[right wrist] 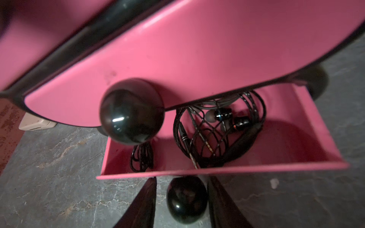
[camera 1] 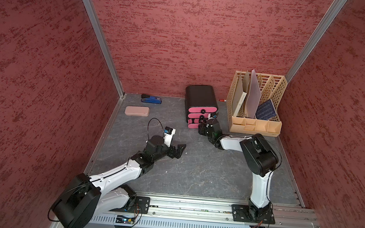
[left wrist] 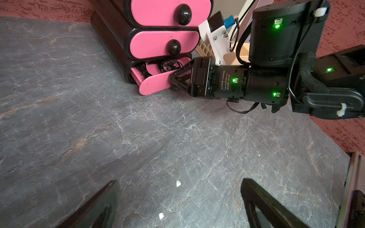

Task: Place the wired earphones into the drawer by color
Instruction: Close the drawer in the storage box.

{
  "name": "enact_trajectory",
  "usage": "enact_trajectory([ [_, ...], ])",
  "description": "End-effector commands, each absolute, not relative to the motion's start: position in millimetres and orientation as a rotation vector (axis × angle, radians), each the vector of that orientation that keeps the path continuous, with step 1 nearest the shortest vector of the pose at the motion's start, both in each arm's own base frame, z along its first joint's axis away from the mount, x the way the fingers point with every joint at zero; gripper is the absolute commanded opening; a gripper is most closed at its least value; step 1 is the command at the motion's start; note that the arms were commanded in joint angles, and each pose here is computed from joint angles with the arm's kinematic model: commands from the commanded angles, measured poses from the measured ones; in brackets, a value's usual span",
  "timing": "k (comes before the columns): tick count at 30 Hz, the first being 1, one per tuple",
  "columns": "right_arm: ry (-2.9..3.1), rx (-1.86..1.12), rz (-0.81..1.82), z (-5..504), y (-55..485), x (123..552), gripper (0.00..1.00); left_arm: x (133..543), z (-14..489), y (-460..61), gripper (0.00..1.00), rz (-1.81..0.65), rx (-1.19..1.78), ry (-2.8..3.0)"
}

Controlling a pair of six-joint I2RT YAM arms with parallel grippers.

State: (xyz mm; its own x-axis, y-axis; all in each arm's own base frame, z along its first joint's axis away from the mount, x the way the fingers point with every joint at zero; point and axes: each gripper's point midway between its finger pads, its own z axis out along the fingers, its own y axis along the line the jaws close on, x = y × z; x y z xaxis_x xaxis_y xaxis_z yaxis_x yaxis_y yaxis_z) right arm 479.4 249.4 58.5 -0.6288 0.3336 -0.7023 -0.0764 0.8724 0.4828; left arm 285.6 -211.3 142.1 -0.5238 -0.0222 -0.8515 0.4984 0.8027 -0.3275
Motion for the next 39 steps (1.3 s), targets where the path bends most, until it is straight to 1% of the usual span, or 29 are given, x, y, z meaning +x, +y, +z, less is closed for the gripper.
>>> enact_trajectory([
  [1,2.121,0.25,0.672,66.4,251.0,494.2,0.46,294.1,157.9,-213.0,1.0,-0.683,0.352,1.979],
  [20,2.0,0.451,0.805,60.4,248.3,517.4,0.45,294.1,158.0,-212.7,1.0,-0.685,0.349,1.979],
  [33,1.947,0.503,0.846,61.9,250.6,531.7,0.45,294.8,158.0,-211.5,1.0,-0.678,0.348,1.978],
  [39,1.941,0.499,0.857,64.6,250.2,528.2,0.45,295.6,156.9,-210.0,1.0,-0.668,0.347,1.98],
])
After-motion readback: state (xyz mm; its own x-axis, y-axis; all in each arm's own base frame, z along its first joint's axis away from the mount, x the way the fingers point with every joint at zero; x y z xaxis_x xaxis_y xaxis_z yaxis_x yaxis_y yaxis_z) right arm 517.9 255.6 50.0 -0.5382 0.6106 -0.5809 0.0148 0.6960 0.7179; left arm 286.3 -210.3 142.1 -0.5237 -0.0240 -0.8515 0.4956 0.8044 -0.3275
